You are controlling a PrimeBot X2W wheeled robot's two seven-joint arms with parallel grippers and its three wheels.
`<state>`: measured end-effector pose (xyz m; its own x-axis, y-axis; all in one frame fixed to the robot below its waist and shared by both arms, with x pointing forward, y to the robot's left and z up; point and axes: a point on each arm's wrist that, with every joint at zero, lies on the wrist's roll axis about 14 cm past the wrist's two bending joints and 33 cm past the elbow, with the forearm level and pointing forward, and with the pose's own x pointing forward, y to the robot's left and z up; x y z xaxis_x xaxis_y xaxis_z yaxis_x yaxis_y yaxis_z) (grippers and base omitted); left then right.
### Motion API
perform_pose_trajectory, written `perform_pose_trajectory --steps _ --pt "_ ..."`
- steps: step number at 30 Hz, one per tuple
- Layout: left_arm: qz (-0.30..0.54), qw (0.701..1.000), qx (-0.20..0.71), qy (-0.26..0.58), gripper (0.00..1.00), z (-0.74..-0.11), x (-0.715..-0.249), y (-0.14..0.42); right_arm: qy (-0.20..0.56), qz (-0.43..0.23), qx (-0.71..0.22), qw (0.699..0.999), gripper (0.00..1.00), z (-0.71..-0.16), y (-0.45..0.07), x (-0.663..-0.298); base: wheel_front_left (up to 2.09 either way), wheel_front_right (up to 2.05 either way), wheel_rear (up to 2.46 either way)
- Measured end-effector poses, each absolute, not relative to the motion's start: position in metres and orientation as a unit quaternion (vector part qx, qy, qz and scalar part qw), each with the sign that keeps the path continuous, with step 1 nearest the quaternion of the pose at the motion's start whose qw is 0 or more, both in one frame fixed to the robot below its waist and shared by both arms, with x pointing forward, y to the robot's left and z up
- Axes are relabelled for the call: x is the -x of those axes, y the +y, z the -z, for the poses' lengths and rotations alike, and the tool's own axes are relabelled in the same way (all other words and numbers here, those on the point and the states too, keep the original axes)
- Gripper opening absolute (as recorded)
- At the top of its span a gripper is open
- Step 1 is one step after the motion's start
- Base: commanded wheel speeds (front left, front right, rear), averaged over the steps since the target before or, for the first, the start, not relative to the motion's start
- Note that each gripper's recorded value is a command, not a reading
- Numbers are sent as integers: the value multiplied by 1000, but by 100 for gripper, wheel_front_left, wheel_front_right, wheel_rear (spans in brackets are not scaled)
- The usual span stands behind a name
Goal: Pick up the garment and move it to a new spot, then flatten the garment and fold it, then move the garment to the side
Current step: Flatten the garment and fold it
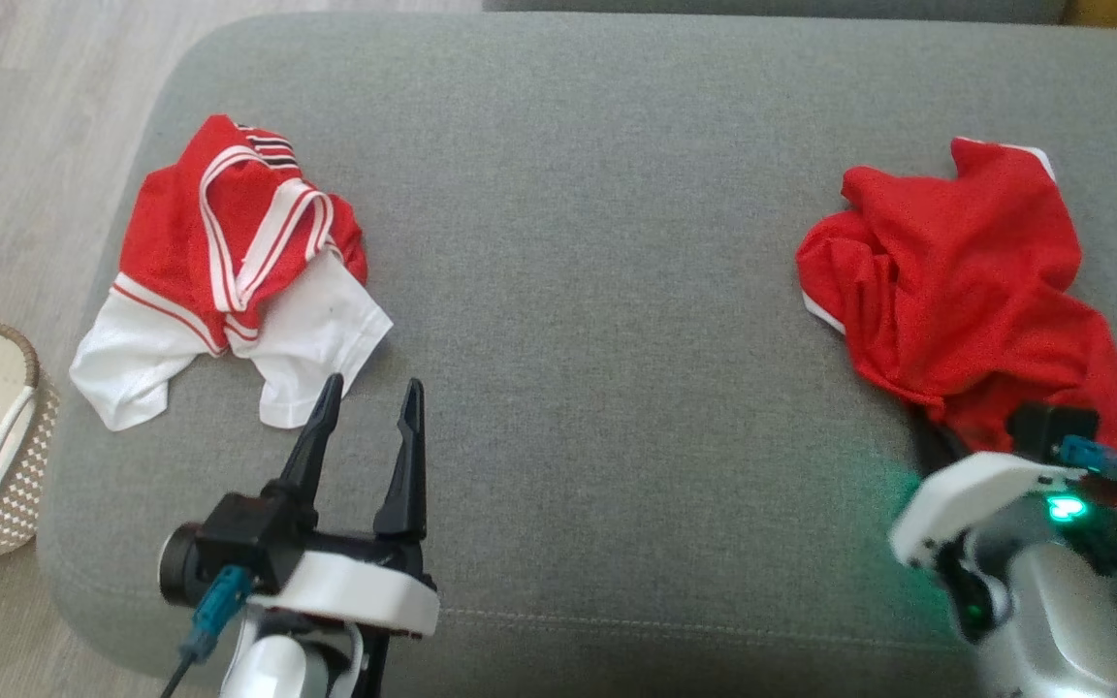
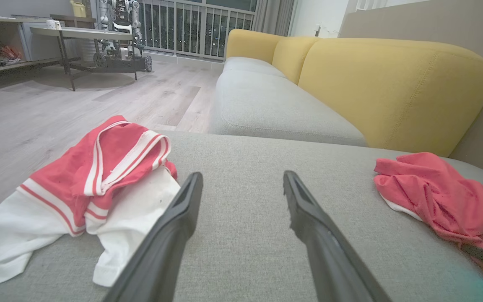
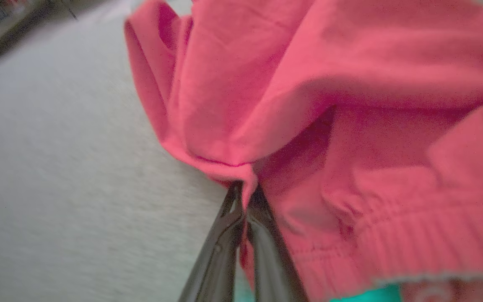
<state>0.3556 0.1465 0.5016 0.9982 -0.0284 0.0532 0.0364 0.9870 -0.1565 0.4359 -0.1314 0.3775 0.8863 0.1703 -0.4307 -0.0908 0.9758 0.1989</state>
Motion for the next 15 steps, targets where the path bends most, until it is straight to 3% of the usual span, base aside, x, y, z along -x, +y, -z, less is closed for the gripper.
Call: perform_pose_trajectory --steps 8,15 --pt "14 996 80 -24 100 -501 -349 146 142 -126 -273 943 0 -439 -57 -476 0 0 0" --pt "13 997 79 -17 100 -497 -349 147 98 -206 -313 922 0 -501 6 -514 0 0 0"
